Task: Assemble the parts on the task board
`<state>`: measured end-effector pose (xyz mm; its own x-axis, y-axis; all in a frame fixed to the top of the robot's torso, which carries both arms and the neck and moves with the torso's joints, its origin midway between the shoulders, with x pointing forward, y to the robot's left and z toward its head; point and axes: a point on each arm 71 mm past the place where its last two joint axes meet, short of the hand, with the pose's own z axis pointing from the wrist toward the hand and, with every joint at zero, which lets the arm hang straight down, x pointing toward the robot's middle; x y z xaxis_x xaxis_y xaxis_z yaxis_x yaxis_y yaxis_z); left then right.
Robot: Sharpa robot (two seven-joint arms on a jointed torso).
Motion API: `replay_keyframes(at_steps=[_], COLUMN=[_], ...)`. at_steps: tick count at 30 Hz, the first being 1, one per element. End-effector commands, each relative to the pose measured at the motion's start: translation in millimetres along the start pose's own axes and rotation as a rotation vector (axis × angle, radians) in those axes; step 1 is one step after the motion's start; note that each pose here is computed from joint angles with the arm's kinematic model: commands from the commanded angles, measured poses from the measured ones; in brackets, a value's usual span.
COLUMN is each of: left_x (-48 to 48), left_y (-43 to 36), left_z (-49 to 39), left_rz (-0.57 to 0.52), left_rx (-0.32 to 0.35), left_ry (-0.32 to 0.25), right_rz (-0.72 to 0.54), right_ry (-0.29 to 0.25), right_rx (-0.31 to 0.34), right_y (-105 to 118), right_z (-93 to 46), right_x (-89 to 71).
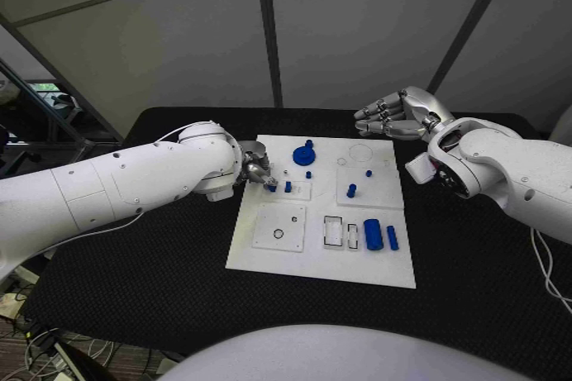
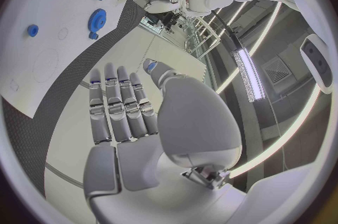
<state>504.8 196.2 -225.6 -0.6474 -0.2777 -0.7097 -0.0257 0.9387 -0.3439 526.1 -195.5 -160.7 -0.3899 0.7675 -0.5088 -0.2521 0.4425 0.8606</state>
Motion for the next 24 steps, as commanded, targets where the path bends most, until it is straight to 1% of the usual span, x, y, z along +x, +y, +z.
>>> replay_keyframes(at_steps=[1,7,24], left_x=[6.4,6.5,3.4], left_y=[-2.2,-1.3,0.2], left_z=[1.3,3.1,6.4], left_rz=[0.03,0.031,-0.012], left_rx=[-0.001,-0.007,-0.012], left_ry=[0.051,0.062,0.039], right_rz=[0.0,-0.001,-0.001], right_ry=[0.006,0.004,0.003], right_rx=[-0.009,-0.008,-0.008], right_y=[1.6,1.6,1.6], right_z=[0.4,0.2,0.1], right_x=[0.3,0.0,-0.2])
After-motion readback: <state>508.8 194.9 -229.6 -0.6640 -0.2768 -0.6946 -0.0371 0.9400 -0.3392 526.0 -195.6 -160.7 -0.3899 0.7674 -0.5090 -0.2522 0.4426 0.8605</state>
